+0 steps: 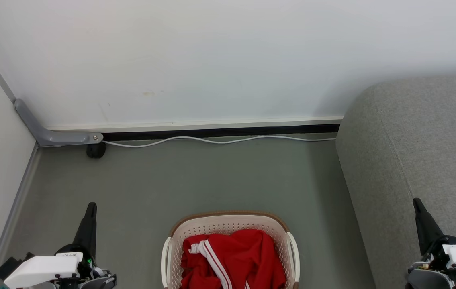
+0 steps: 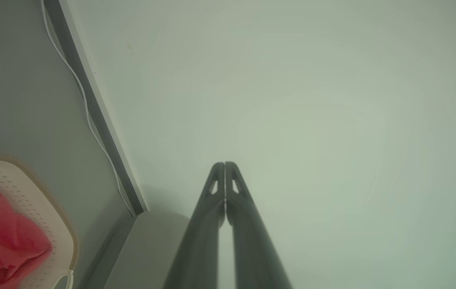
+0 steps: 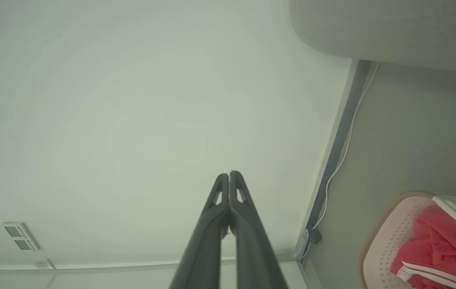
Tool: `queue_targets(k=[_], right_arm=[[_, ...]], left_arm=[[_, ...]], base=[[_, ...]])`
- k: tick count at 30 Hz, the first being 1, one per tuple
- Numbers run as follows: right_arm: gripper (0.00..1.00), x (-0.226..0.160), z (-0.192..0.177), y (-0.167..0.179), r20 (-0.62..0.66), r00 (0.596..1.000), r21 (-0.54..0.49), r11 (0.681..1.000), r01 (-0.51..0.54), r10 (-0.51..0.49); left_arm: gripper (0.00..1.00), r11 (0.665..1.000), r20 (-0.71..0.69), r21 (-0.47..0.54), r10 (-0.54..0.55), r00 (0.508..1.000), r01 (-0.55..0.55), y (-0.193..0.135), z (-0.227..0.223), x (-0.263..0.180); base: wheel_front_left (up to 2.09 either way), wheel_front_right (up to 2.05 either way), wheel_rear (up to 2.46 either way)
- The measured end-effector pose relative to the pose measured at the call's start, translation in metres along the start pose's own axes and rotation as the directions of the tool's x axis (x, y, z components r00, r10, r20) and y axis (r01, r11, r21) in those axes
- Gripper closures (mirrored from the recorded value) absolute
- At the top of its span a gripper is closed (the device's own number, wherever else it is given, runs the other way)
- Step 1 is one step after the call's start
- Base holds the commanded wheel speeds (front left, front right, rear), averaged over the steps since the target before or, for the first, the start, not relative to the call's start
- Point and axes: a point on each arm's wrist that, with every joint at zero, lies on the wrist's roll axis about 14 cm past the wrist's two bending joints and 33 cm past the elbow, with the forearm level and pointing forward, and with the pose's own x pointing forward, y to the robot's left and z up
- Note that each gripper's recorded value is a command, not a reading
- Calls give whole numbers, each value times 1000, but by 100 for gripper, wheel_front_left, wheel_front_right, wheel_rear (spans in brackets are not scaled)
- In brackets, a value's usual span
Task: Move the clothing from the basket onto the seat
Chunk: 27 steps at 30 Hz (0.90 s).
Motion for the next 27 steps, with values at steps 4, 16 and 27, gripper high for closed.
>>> queue_targets(k=[4, 16, 27], right_arm=[[100, 0, 0, 0, 0, 1000, 0, 1000, 0, 0], [100, 0, 0, 0, 0, 1000, 0, 1000, 0, 0], [100, 0, 0, 0, 0, 1000, 0, 1000, 0, 0]], left_arm=[[100, 1000, 0, 0, 0, 1000, 0, 0, 0, 0], [100, 1000, 0, 0, 0, 1000, 0, 0, 0, 0], [100, 1000, 0, 0, 0, 1000, 0, 0, 0, 0]], base=[[0, 0, 0], [0, 0, 0], [0, 0, 0]])
